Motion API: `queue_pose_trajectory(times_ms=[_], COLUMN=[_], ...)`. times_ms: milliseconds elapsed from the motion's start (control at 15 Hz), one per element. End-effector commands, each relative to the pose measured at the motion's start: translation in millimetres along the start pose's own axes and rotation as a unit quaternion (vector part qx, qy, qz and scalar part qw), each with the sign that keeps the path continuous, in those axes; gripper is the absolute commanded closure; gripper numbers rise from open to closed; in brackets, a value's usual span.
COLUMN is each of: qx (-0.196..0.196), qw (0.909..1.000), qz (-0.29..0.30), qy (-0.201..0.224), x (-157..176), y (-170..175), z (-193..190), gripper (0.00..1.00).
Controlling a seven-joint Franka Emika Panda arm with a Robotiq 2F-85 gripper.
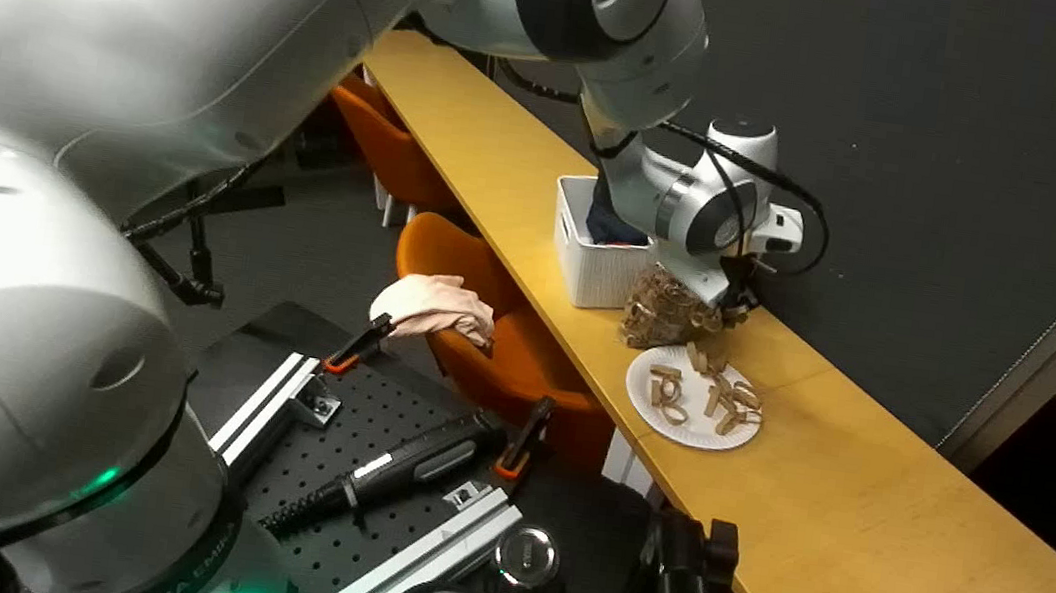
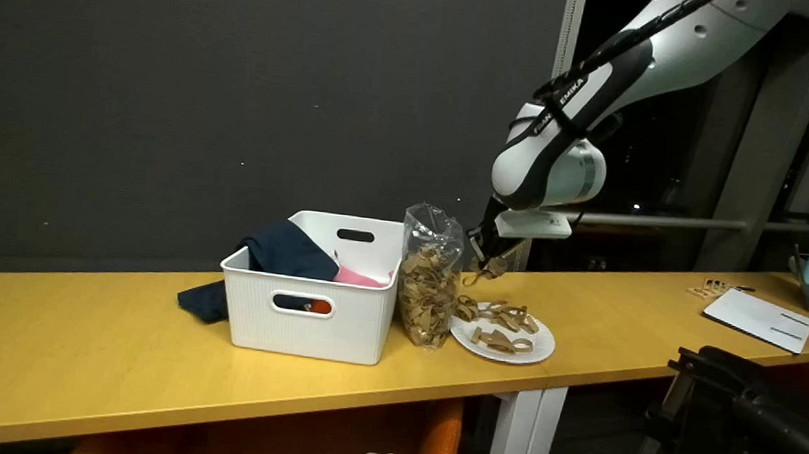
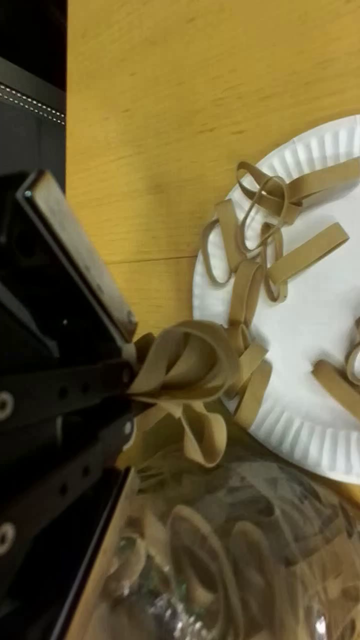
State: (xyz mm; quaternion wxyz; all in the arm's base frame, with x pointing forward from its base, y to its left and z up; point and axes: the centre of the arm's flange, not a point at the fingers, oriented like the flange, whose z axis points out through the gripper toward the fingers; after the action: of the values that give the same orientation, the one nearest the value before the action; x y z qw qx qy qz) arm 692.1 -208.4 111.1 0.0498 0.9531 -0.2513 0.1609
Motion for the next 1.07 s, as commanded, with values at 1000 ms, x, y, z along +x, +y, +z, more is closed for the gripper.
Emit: queue_pose_trajectory(times_ms=[1000], qx=[0.037], qw=[0.9948], qz=[-0.048], qy=[0.082], x=[27.0], y=[-94.8], z=[-139.5], gripper=[0.99])
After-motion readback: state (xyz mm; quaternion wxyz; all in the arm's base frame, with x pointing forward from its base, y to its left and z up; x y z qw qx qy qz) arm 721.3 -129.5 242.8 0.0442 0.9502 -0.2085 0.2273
